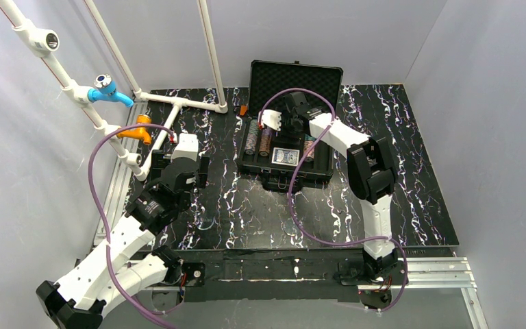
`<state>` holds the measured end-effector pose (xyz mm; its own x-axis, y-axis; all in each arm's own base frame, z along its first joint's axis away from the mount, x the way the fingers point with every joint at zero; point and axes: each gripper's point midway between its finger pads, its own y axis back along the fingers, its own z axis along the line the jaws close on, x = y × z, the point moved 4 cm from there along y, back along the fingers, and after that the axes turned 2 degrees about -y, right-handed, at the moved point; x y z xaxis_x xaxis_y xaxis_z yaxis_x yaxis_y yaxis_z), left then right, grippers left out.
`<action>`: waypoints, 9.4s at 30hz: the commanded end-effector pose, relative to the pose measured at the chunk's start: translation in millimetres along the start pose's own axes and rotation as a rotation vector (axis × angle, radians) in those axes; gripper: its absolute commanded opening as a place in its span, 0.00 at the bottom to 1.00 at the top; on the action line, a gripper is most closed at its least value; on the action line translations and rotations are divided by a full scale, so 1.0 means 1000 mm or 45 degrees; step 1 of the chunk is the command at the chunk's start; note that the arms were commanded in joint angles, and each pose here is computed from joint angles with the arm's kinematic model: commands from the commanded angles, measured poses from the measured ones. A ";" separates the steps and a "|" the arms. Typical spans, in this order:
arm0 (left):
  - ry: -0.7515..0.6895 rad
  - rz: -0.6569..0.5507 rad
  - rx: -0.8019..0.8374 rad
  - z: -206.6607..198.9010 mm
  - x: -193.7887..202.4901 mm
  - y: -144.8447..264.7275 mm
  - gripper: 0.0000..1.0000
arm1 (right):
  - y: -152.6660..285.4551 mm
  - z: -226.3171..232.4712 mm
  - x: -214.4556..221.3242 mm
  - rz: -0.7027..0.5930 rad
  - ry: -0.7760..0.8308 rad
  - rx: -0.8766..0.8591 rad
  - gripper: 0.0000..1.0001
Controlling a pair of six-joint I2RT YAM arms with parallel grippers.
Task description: Pack up texas hold em set
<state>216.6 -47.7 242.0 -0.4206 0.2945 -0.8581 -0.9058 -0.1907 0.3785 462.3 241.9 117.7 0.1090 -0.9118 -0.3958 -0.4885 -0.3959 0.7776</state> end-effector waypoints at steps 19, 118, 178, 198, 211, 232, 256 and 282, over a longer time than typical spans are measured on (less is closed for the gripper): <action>0.058 -0.055 -0.031 0.012 -0.009 0.008 0.99 | 0.065 -0.014 -0.051 -0.172 -0.339 0.111 0.98; 0.072 -0.066 -0.021 0.013 -0.009 0.010 0.99 | 0.011 0.005 -0.030 -0.209 -1.599 0.680 0.38; 0.037 -0.027 -0.059 0.013 -0.004 0.006 0.99 | 0.185 0.065 -0.080 -0.550 -1.459 0.703 0.98; 0.122 0.187 0.118 -0.009 0.015 0.015 0.99 | 0.175 0.140 -0.066 -0.456 -1.633 0.273 0.98; 0.292 0.661 0.172 -0.038 0.077 0.032 0.99 | 0.171 0.162 -0.054 -0.403 -1.668 0.197 0.98; 0.557 0.986 0.127 -0.082 0.146 0.002 0.96 | 0.175 0.179 -0.040 -0.351 -1.666 0.168 0.98; 0.553 1.144 0.140 -0.094 0.185 -0.008 0.70 | 0.166 0.181 -0.041 -0.328 -1.664 0.155 0.98; 0.477 1.214 0.169 -0.103 0.195 -0.015 0.51 | 0.164 0.183 -0.040 -0.325 -1.667 0.147 0.98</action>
<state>159.7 -85.4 52.9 -0.9331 -0.2382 -0.2694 -0.2578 -0.0791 0.9629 218.2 230.4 170.9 -0.6706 -0.0240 -0.7415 -0.6512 -0.4596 0.6038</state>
